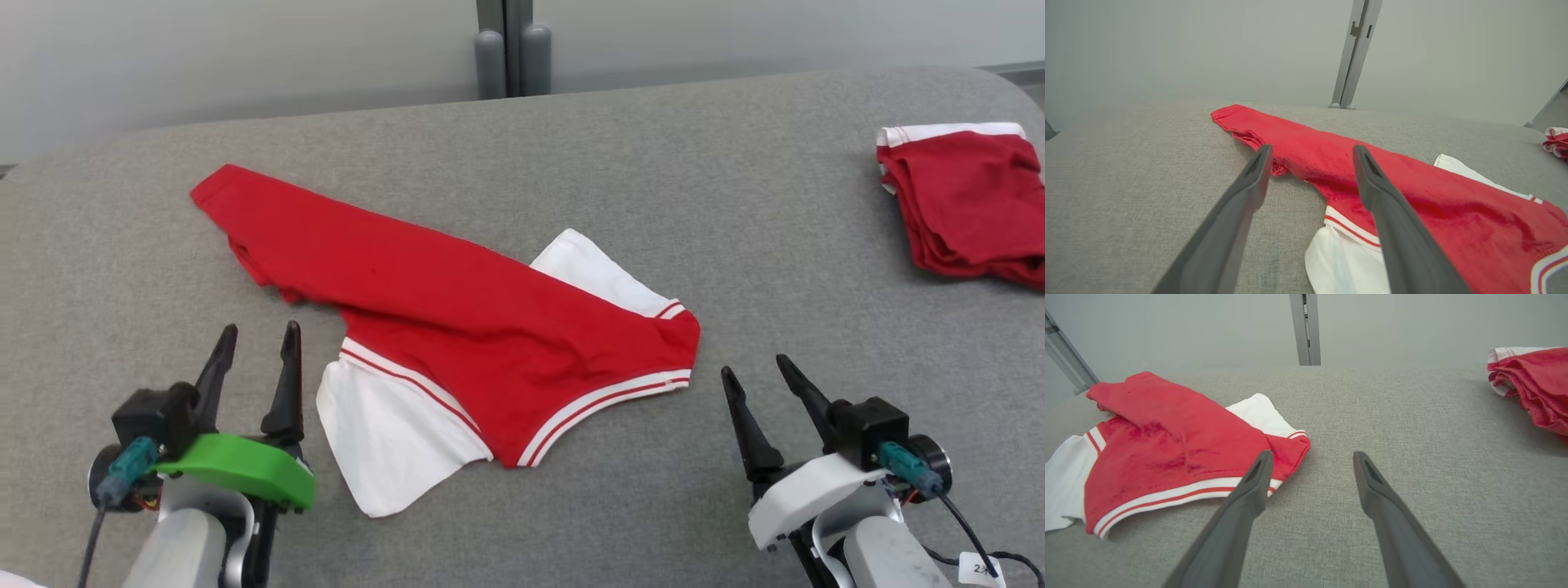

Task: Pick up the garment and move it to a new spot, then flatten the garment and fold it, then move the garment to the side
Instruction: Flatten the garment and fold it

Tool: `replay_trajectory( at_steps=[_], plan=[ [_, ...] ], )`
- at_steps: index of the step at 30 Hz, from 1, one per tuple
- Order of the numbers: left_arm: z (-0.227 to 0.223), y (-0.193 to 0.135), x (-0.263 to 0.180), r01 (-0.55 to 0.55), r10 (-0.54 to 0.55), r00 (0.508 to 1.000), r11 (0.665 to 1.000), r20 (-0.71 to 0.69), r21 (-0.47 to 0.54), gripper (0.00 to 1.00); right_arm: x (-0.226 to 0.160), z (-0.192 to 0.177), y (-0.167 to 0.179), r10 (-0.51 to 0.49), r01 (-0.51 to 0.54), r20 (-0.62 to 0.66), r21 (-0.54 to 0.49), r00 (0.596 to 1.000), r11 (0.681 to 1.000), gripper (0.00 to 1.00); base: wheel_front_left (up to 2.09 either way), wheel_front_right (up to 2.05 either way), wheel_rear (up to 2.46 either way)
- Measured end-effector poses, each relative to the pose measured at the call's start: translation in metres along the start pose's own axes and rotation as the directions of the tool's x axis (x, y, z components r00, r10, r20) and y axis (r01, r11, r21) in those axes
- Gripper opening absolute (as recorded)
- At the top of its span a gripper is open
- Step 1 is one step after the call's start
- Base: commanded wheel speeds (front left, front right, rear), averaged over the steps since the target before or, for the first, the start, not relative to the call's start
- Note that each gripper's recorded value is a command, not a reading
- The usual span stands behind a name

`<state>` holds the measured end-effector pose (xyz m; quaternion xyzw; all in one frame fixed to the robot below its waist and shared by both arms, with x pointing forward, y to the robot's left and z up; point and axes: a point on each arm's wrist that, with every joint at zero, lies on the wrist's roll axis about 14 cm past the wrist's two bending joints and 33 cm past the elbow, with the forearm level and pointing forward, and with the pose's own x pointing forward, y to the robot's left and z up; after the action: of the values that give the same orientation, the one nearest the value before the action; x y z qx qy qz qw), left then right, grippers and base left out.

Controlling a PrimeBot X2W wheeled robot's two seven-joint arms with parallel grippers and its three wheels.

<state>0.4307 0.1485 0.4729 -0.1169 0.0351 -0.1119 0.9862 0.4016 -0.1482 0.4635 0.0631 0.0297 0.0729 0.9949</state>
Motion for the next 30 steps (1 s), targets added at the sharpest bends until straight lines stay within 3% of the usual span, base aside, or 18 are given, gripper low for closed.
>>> replay_trajectory(
  at_steps=[14,21,22,23,24,25,30],
  plan=[
    [0.003,-0.004,-0.036,-0.08,0.083,0.995,0.995,0.059,-0.059,1.0,0.024,-0.06,0.039,0.118,-0.119,-0.208,0.009,0.971,0.993,1.0,0.0,0.0,0.0],
    [-0.001,0.009,-0.045,-0.131,0.135,0.989,0.989,0.054,-0.07,1.0,0.045,-0.06,0.056,0.161,-0.152,-0.211,0.058,0.964,0.987,0.97,0.0,0.0,0.0],
    [-0.001,0.01,-0.046,-0.135,0.139,0.989,0.988,0.053,-0.069,1.0,0.046,-0.061,0.057,0.164,-0.154,-0.214,0.059,0.963,0.986,0.64,0.0,0.0,0.0],
    [-0.002,0.011,-0.046,-0.138,0.142,0.988,0.988,0.053,-0.073,1.0,0.048,-0.062,0.058,0.167,-0.157,-0.218,0.06,0.962,0.986,0.42,0.0,0.0,0.0],
    [-0.001,0.012,-0.046,-0.139,0.144,0.988,0.987,0.057,-0.076,1.0,0.05,-0.061,0.06,0.17,-0.16,-0.217,0.062,0.961,0.985,0.27,0.0,0.0,0.0],
    [0.0,0.012,-0.046,-0.141,0.145,0.988,0.987,0.059,-0.077,1.0,0.052,-0.061,0.061,0.174,-0.165,-0.217,0.062,0.96,0.984,0.0,0.0,0.0,0.0],
    [0.0,0.015,-0.046,-0.154,0.159,0.985,0.985,0.064,-0.079,1.0,0.058,-0.065,0.065,0.19,-0.188,-0.241,0.031,0.952,0.982,0.0,0.0,0.0,0.0]
  ],
)
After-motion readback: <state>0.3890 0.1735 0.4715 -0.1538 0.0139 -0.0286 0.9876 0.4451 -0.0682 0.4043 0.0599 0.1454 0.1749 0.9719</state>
